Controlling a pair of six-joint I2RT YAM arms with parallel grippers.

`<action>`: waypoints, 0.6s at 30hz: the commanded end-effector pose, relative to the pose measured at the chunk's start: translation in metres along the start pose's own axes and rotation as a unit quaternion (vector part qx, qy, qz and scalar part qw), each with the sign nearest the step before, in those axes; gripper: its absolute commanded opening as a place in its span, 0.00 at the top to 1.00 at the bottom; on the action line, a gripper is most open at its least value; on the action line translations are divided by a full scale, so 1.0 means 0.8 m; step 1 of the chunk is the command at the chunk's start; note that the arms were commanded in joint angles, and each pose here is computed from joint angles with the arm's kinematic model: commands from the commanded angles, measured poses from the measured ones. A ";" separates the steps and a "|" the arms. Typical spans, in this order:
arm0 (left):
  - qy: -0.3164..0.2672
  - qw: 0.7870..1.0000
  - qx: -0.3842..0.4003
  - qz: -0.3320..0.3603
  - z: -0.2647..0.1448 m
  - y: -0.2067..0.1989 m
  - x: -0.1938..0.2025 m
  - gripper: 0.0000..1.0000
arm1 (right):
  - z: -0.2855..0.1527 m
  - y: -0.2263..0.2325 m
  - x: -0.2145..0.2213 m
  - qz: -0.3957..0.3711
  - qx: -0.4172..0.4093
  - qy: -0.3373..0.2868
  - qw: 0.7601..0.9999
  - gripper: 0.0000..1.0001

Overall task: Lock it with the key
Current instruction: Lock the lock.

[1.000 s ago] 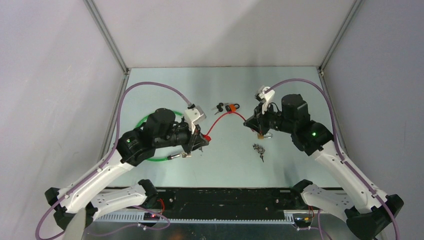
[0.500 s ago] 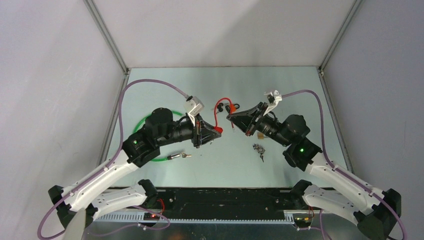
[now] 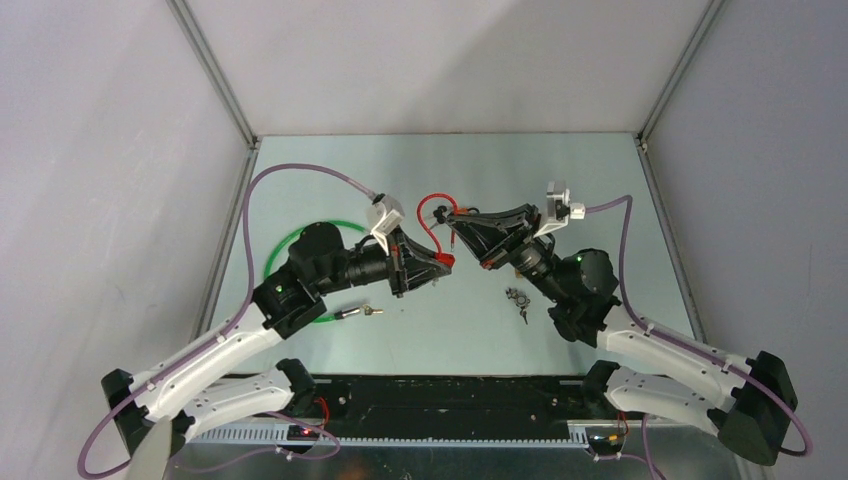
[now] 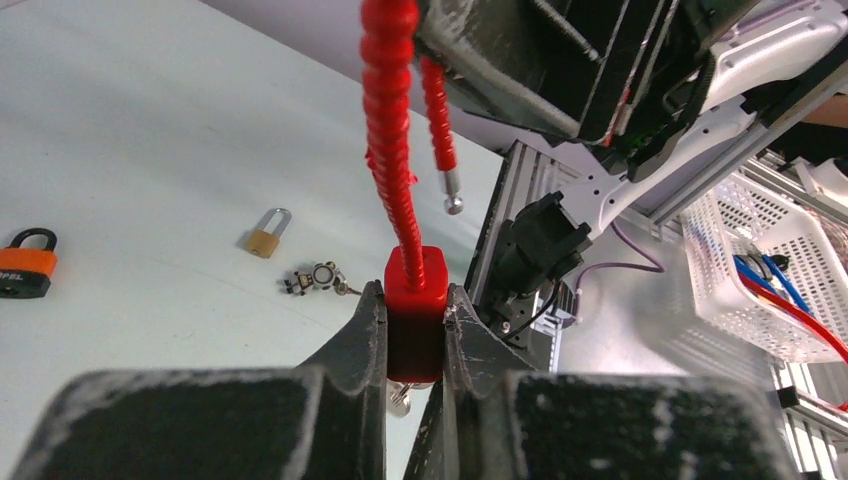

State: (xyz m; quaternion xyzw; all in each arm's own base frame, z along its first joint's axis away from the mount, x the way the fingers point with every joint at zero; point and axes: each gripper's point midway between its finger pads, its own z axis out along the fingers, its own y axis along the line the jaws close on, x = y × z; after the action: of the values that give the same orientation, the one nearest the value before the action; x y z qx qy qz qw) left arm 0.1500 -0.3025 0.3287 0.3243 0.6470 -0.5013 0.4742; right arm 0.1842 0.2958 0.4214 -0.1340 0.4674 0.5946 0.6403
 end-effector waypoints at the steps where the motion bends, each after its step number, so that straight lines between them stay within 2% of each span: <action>1: -0.054 0.997 0.045 0.016 -0.007 -0.028 -0.033 1.00 | 0.003 0.015 -0.009 -0.025 -0.026 -0.031 0.999 1.00; 10: -0.084 0.995 0.059 0.020 -0.015 -0.037 -0.044 1.00 | 0.002 0.025 0.010 -0.041 -0.044 -0.016 0.998 1.00; 18: -0.108 0.993 0.038 0.021 -0.015 -0.028 -0.054 1.00 | -0.008 0.030 0.026 -0.044 -0.051 0.008 0.998 1.00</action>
State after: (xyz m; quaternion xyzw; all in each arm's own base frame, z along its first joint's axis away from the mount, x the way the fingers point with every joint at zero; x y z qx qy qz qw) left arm 0.1383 -0.2977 0.3504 0.3181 0.6007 -0.5360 0.5007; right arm 0.1724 0.3041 0.4197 -0.1577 0.4387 0.5841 0.6644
